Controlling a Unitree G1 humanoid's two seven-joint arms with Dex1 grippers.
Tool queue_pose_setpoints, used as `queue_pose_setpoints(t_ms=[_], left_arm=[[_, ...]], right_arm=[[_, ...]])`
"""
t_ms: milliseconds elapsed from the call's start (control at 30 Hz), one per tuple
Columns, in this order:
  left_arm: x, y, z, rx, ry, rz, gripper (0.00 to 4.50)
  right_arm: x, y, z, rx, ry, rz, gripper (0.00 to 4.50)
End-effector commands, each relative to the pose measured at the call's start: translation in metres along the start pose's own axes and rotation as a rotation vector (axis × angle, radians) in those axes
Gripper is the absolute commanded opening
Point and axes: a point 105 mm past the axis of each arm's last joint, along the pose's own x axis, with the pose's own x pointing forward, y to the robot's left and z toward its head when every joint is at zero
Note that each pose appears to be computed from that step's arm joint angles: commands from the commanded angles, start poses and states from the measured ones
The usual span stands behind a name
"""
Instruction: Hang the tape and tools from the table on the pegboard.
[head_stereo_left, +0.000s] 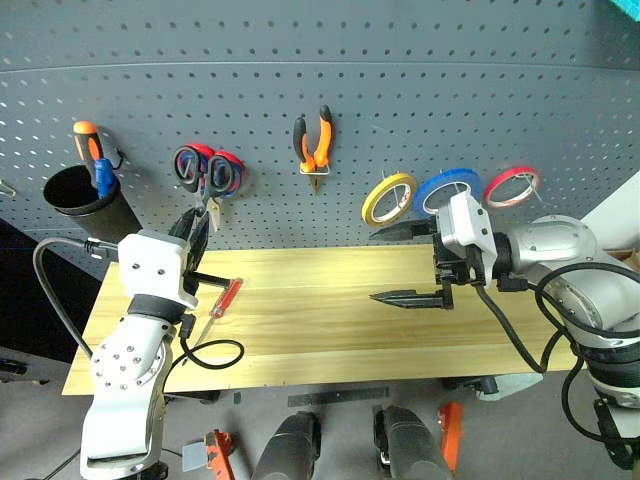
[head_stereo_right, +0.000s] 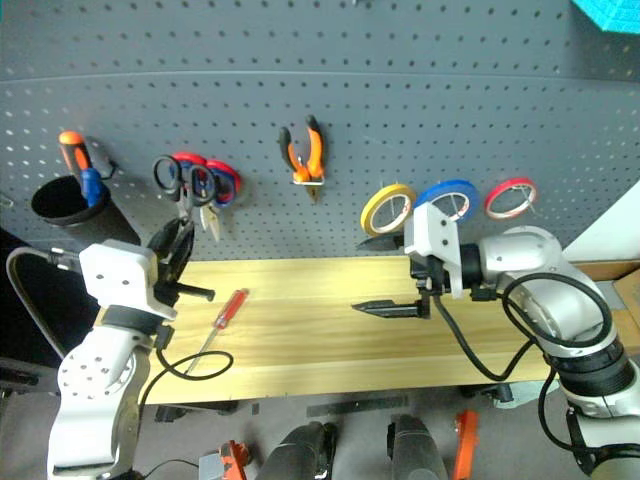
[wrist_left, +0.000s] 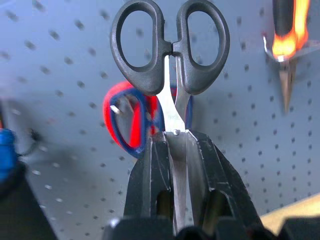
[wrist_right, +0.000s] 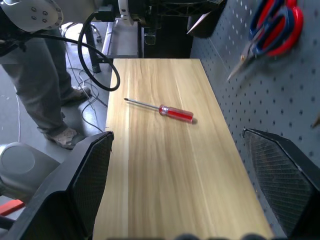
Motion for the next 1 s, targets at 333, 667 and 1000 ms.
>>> queue_pose_setpoints(t_ms=[333, 667, 1000], left_arm=[[0.004, 0.003, -0.007, -0.119, 0.060, -0.034, 0.11], [0.012, 0.014, -0.012, -0.150, 0.071, -0.032, 0.11], [0.005, 0.002, -0.027, -0.178, 0.138, -0.066, 0.11]], right_arm=[[0.004, 0.002, 0.012, -0.069, -0.018, 0.034, 4.50], [0.001, 0.004, 0.008, -0.064, -0.003, 0.024, 4.50], [0.002, 0.006, 0.007, -0.062, 0.002, 0.035, 4.50]])
